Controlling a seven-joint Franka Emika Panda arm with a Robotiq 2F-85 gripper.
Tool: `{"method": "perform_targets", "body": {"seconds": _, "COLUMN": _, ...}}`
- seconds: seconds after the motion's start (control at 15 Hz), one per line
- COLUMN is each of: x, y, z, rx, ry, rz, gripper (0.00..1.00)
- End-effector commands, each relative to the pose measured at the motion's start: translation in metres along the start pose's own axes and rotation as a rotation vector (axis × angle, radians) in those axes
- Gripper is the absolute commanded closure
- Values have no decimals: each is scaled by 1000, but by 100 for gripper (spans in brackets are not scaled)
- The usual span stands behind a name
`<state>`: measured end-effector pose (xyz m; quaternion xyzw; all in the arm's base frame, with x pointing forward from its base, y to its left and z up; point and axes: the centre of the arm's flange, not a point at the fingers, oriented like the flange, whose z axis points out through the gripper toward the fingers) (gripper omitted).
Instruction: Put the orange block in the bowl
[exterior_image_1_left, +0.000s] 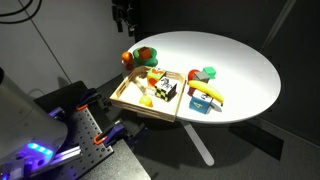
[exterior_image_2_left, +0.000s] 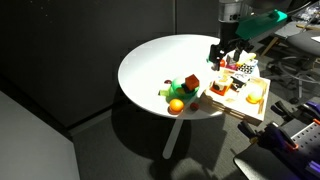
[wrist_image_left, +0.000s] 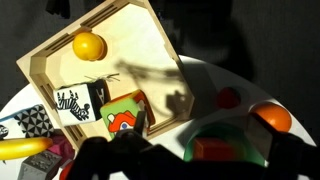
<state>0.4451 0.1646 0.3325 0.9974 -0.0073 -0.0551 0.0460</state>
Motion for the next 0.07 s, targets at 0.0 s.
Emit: {"method": "perform_targets", "body": {"seconds": 0.0, "x": -1, "y": 1, "z": 0, "rx": 0, "ry": 0, "rz": 0, "gripper": 0}}
